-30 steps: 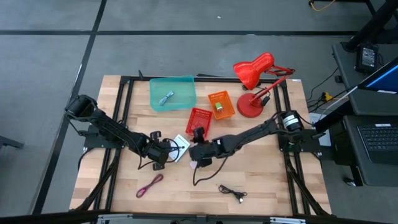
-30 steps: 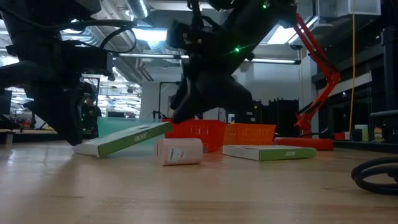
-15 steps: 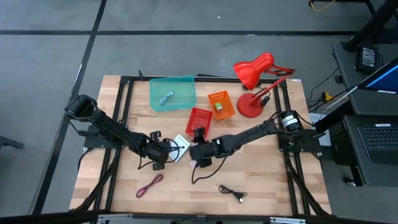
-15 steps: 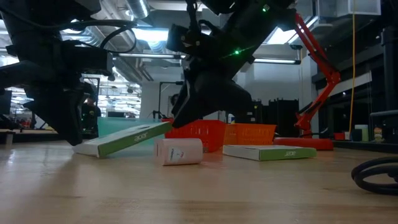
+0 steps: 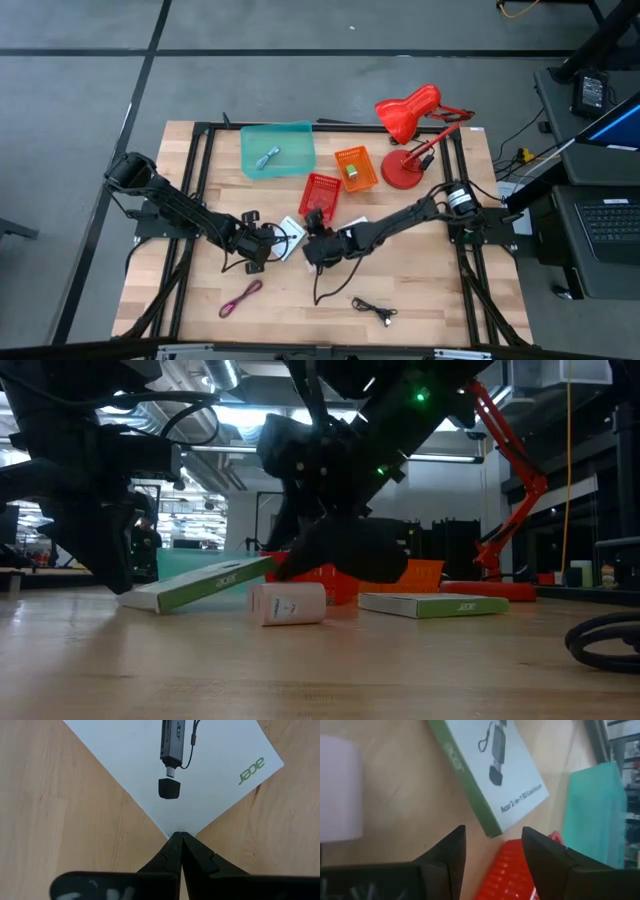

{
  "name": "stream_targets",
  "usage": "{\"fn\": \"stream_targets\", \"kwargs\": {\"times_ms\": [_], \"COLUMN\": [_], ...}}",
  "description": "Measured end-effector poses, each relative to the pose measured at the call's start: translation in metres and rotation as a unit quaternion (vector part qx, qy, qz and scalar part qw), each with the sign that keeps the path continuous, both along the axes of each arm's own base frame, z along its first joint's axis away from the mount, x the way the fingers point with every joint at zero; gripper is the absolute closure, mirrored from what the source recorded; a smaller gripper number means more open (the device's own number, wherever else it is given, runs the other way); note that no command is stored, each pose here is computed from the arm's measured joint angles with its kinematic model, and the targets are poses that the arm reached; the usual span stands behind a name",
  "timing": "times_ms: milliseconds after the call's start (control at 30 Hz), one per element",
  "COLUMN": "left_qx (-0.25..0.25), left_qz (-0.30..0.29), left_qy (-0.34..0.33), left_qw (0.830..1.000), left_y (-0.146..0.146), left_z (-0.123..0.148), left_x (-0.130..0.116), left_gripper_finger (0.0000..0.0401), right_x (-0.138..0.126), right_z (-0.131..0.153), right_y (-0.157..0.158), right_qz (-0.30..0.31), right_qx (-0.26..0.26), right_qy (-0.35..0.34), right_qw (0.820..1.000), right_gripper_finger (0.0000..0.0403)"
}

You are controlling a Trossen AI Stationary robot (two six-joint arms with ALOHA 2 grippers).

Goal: Pick and place items into bin
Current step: Put the left card reader box into the red bin

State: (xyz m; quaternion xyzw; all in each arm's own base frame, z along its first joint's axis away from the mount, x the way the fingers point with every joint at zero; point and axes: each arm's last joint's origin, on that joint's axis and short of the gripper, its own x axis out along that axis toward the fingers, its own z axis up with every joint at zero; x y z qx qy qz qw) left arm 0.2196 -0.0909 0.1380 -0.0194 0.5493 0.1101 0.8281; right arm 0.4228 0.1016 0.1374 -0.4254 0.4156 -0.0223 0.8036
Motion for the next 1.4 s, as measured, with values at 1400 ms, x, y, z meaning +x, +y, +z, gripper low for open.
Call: {"fn": "stream_targets", "kwargs": {"times_ms": [1400], "left_qx": [0.000], "left_qz": [-0.005], "left_qy": [0.001], "left_qw": [1.000], "left_y": [0.000], "left_z": [0.000], "left_x": [0.000], "left_gripper_finger": [0.0398], "right_x": [0.014], "right_z": [-0.016], "right_y": [0.009], "right_qz": [0.045], "right_qx": [-0.115], "right_qy": [-0.028], "right_qw": [0.992], "right_gripper_finger": [0.0231]}}
